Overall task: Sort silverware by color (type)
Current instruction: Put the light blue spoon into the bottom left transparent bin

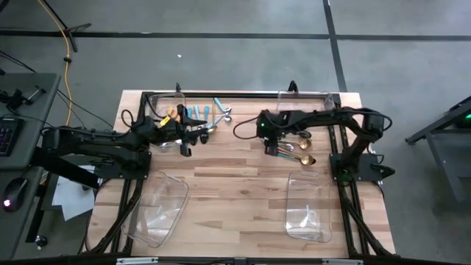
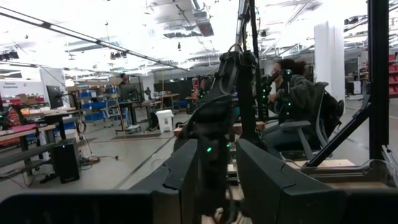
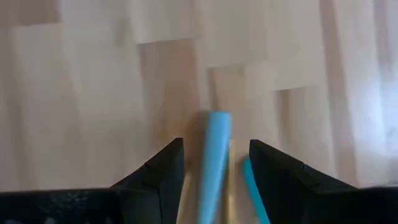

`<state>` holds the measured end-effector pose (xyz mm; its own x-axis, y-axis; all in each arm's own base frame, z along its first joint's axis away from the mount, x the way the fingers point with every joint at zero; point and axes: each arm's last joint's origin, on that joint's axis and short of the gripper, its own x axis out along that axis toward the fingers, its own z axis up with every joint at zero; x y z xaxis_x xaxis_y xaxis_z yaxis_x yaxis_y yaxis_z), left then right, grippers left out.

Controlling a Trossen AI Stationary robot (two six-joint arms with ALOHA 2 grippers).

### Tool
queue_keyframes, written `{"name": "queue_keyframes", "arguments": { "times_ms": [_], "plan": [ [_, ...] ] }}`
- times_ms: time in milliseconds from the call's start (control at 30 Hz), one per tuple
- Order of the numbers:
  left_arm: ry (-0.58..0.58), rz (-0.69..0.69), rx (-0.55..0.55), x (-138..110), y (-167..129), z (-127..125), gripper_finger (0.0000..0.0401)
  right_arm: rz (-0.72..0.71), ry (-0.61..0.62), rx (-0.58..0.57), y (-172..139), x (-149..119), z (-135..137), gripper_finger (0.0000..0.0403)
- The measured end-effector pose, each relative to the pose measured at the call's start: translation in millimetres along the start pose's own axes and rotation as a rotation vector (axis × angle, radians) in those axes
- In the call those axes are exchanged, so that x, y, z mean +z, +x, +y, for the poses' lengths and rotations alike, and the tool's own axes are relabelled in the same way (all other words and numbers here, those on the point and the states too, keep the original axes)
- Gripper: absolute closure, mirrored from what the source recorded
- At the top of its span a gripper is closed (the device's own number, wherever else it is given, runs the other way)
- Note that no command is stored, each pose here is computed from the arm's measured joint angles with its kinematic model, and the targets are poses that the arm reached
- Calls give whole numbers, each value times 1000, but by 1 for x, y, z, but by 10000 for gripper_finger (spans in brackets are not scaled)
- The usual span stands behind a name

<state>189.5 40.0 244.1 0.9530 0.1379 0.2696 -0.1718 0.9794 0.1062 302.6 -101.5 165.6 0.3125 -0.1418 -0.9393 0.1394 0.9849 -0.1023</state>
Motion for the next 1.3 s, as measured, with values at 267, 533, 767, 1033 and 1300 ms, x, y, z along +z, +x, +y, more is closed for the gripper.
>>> {"name": "queue_keyframes", "arguments": {
  "times_ms": [267,533,767,1033,1300],
  "plan": [
    [0,0,1,0,0,0,299,17,-4,42,19,-1,-3,235],
    [0,1,2,0,0,0,299,48,-7,36,28,-2,-3,235],
    [0,0,2,0,0,0,300,51,-4,33,29,-2,-2,256],
    [0,0,2,0,0,0,299,51,-3,22,28,-2,-3,366],
    [0,0,2,0,0,0,299,47,-4,28,28,-1,-2,367]
  ]
}}
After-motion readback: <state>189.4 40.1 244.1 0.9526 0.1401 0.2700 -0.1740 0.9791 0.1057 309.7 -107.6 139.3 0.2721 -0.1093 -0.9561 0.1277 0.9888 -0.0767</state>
